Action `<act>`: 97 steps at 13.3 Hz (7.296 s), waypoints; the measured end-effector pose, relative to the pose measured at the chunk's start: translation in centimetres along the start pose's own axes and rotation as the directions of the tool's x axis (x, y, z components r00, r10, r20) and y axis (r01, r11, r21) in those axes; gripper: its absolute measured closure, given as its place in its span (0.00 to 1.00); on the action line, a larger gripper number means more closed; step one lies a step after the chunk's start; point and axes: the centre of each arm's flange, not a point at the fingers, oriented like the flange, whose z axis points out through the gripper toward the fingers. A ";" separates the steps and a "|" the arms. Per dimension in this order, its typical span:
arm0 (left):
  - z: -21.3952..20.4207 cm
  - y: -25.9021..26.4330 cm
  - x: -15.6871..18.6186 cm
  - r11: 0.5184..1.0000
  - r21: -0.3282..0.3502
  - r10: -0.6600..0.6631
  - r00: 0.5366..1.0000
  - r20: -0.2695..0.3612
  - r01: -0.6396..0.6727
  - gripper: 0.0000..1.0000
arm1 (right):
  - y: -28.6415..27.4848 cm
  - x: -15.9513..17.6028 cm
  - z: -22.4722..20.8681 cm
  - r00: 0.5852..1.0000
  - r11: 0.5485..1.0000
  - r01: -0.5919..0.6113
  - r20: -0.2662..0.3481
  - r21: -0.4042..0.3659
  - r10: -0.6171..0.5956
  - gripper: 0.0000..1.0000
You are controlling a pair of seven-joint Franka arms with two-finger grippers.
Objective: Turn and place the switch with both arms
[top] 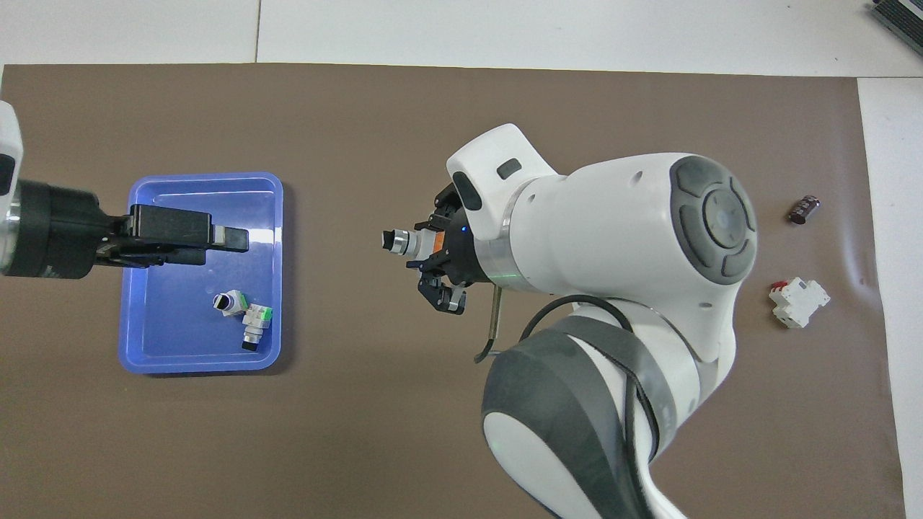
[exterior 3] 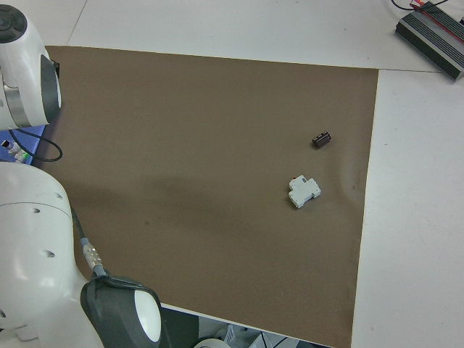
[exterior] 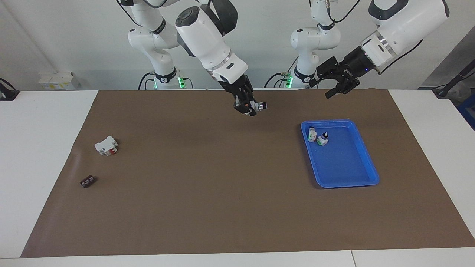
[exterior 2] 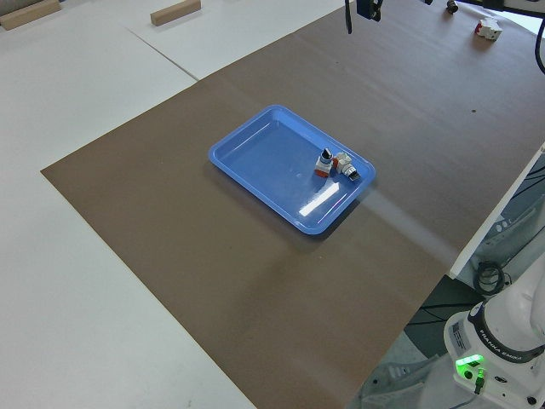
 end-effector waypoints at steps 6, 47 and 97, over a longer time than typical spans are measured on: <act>2.0 1.2 0.2 0.965 -0.194 -0.179 0.984 -0.004 0.174 0.19 | -2.6 2.7 0.8 0.999 1.000 -0.005 -0.035 -0.009 0.005 0.59; 6.2 2.5 -0.9 0.945 -0.186 -0.266 0.963 0.048 0.270 0.90 | -3.8 4.3 1.0 0.998 0.999 -0.029 -0.064 -0.046 0.026 0.59; 6.0 -0.2 -0.9 0.547 0.326 0.748 0.625 0.223 -0.771 0.90 | 10.0 -9.8 -7.4 0.929 0.891 -0.359 -0.013 -0.277 0.370 0.00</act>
